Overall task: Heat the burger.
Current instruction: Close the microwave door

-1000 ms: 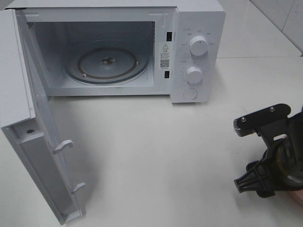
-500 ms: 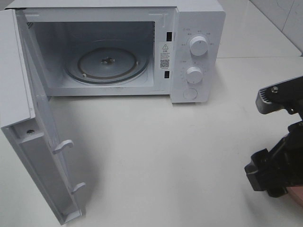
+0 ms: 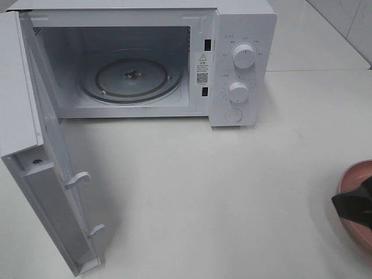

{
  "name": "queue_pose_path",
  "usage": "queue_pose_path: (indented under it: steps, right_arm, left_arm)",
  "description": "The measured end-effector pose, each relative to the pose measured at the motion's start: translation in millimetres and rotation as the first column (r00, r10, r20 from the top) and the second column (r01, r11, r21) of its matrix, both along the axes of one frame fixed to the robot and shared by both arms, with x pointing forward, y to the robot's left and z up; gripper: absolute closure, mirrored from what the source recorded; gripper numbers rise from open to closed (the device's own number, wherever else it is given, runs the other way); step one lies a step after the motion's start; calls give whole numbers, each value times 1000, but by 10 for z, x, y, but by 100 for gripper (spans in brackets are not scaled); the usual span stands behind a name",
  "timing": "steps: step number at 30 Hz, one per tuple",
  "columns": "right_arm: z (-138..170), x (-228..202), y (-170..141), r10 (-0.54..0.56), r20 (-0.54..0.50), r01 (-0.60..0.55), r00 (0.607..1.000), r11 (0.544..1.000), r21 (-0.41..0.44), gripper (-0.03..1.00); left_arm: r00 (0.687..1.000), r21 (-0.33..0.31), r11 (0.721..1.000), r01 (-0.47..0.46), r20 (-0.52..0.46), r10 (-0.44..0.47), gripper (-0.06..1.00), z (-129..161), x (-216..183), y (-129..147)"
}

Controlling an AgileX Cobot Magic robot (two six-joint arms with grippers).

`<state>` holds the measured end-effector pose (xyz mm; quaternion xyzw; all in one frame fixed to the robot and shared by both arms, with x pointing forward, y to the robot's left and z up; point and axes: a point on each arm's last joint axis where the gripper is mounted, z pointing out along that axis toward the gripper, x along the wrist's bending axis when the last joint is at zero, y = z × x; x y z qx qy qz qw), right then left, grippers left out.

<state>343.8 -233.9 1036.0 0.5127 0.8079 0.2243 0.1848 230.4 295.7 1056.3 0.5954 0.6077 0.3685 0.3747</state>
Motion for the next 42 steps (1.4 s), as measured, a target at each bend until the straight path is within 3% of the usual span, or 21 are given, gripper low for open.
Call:
queue_pose_path:
  steps: [11,19,28,33,42]
  right_arm:
    - [188,-247,-245,-36,71,32,997,998,53,20]
    - [208,-317,-467,-178,80,176,981,984,34,20]
    - [161,-516,-610,-287,116,277,951,956,94,20]
    - [82,-657,-671,-348,169,331,922,936,119,20]
    - [131,-959,-729,-431,340,375,836,901,220,20]
  left_arm:
    - [1000,0,1000,0,0,0,-3,0,0,0]
    - [1000,0,1000,0,0,0,-3,0,0,0]
    - [1000,0,1000,0,0,0,-3,0,0,0]
    - [1000,0,1000,0,0,0,-3,0,0,0]
    - [1000,0,1000,0,0,0,-3,0,0,0]
